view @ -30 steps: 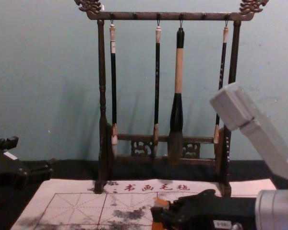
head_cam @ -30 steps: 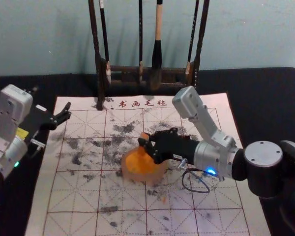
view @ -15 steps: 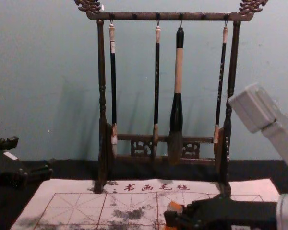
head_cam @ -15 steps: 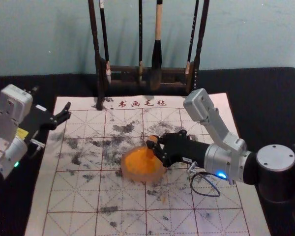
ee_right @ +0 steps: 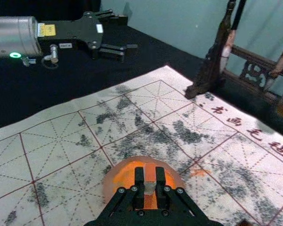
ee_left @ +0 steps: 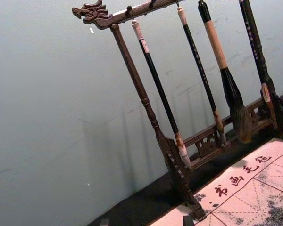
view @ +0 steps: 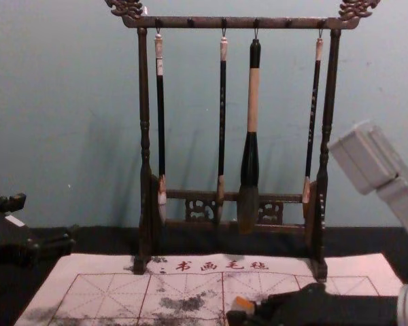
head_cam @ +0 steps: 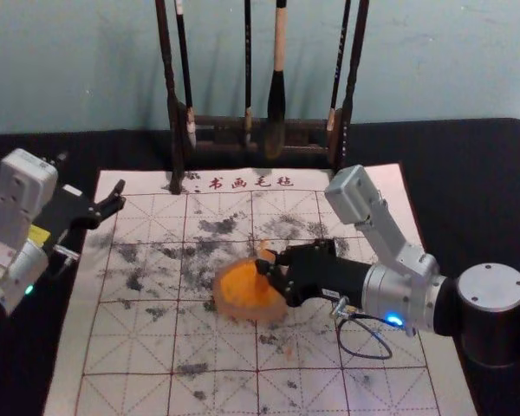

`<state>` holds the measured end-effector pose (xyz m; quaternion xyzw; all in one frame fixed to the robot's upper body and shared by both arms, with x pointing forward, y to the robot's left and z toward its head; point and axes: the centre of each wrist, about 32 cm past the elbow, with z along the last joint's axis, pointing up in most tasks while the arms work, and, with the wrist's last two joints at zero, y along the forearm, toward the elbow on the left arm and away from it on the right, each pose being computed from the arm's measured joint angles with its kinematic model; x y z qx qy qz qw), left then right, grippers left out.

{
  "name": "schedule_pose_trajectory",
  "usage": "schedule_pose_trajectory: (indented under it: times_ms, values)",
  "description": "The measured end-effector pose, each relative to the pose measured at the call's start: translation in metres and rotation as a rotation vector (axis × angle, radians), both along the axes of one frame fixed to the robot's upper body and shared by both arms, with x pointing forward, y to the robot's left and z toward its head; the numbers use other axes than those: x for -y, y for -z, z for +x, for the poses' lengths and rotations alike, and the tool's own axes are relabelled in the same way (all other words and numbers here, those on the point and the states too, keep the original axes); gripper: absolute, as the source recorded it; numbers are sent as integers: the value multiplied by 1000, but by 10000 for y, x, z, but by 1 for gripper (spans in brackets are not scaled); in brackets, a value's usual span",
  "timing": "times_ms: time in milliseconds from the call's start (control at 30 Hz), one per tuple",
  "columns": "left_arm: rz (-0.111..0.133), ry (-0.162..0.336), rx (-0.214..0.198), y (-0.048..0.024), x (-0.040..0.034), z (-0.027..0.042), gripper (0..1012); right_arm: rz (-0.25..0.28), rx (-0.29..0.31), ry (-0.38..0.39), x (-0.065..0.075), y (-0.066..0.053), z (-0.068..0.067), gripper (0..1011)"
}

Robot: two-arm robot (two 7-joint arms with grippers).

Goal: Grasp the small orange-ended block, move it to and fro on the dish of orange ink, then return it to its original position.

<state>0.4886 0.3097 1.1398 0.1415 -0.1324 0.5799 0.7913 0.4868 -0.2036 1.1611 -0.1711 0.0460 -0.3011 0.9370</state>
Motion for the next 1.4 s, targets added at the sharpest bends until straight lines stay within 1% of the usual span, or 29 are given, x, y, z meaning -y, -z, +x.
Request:
schedule_pose_trajectory:
  times_ms: [500,667,800,1033,1167,1400]
  values:
    - [0,0,0,0,0,0,1001,0,-6,-31,-152,15,22,127]
    - [0,0,0,0,0,0,1001,0,-3,-33,-202,13,53,127]
    - [0,0,0,0,0,0,1001,-2,0,-20,-224,18,96,127]
    - [0,0,0,0,0,0,1001,-6,11,12,-212,13,156,127]
    - [0,0,0,0,0,0,1001,-7,15,32,-181,11,183,127]
    - [0,0,0,0,0,0,1001,-12,19,46,-112,1,179,127]
